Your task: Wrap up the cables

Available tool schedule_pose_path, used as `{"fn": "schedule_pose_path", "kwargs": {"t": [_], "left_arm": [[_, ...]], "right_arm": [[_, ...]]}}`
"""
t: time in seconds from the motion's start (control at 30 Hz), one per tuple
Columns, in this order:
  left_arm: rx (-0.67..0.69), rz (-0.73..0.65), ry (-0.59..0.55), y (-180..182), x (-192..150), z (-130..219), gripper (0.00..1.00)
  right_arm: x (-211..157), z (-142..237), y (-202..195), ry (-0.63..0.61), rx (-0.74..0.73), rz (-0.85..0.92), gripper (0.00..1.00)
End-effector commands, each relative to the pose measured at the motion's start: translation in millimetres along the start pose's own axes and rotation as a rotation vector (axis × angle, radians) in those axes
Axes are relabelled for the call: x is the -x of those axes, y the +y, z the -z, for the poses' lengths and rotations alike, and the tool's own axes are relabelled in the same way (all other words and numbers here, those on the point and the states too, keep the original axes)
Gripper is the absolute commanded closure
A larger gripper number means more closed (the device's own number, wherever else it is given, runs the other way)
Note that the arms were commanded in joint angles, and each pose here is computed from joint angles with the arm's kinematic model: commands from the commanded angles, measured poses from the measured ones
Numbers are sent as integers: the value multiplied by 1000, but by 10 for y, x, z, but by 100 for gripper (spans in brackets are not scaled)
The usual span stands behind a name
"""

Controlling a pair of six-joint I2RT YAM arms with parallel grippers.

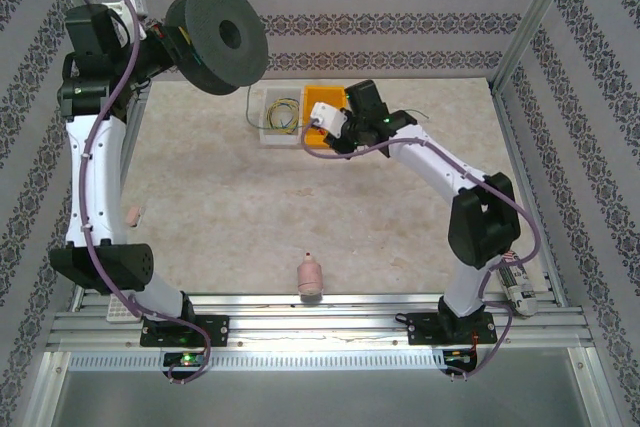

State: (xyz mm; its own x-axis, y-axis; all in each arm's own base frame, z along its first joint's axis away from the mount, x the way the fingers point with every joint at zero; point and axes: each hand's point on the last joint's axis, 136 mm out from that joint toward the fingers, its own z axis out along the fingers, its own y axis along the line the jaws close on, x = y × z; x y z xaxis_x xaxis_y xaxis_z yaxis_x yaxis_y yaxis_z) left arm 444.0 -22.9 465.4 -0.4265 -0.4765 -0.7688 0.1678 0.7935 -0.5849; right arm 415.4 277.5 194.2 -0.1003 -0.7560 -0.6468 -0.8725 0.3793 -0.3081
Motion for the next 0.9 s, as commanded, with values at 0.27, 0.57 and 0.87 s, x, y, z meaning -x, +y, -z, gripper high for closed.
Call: {"fn": "schedule_pose_path", "kwargs": {"t": [0.27, 0.57, 0.87], "left_arm": [[222, -76, -20, 495, -80, -330, 100], [350, -261, 222, 566, -807, -773, 100], [365, -432, 465, 519, -1610, -885, 100]], "right_arm": [[996, 1052, 483, -89, -125, 310, 100], [1879, 1719, 621, -325, -217, 448, 100], [2418, 2079, 495, -508, -247, 465, 100]]}}
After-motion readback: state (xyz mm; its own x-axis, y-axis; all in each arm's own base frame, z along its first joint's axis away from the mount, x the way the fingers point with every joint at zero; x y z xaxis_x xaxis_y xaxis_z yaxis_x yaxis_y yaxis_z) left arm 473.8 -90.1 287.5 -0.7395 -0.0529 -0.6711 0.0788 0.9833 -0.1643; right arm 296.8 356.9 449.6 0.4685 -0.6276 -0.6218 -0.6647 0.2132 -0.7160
